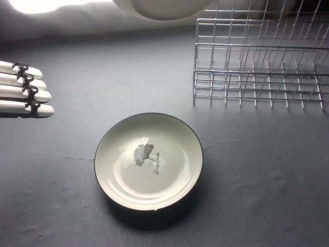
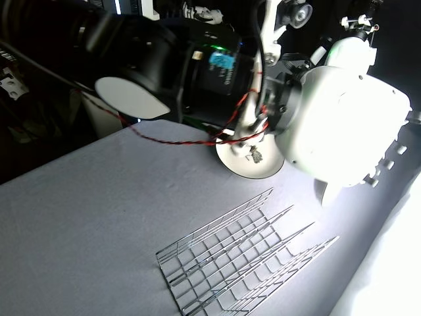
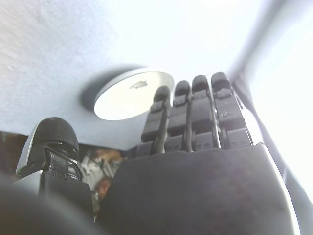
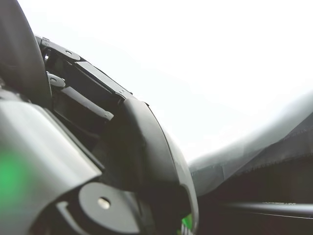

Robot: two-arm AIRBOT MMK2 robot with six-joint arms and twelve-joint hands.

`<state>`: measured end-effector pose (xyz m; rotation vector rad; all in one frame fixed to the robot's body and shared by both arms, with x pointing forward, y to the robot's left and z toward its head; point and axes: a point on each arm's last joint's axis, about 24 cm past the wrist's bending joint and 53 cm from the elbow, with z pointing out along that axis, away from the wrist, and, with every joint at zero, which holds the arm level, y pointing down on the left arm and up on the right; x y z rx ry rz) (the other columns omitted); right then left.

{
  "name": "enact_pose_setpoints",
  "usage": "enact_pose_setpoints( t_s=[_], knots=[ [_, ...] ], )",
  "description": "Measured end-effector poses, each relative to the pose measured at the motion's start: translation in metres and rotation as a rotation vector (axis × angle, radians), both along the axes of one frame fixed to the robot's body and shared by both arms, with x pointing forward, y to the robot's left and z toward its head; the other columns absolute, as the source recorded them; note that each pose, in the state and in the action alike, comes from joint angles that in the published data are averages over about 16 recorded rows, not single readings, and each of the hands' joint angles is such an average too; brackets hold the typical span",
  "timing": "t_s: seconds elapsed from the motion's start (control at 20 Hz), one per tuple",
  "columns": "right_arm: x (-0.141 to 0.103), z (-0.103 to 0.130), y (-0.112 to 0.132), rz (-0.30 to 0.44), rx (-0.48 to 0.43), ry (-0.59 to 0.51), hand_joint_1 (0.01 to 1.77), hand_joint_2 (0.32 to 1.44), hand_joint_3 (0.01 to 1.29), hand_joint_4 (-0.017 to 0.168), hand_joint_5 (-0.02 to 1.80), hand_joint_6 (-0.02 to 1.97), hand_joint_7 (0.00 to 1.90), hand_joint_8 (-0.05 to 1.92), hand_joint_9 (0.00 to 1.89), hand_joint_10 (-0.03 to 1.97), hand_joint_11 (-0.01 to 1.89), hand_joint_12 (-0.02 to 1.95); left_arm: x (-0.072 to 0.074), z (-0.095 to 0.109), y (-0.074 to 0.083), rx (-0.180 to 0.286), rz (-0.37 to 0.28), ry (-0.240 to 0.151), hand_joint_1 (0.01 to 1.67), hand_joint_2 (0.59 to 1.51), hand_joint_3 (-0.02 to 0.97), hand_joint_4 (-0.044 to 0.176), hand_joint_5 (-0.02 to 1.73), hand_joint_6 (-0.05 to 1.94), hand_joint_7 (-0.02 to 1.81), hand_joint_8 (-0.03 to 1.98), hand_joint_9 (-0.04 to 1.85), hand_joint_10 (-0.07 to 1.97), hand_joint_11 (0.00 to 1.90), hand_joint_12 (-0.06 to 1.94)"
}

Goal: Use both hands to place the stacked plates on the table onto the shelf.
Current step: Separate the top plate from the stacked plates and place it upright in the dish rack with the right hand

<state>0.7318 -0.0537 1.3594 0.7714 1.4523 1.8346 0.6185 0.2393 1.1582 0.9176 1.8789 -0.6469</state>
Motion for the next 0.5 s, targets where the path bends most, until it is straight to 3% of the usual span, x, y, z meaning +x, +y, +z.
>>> enact_pose_setpoints(
  t_s=[0.5],
  knots=[
    [-0.003,-0.014,-0.045,-0.062,-0.005,0.029,1.39,0.98,0.01,-0.008,1.03,0.72,1.14,0.70,1.01,0.98,0.82,1.06,-0.002,0.001,-0.003,-0.011,-0.008,0.006,0.02,1.180,0.008,0.002,0.02,0.02,0.01,0.01,0.02,0.00,0.01,0.01]
  ],
)
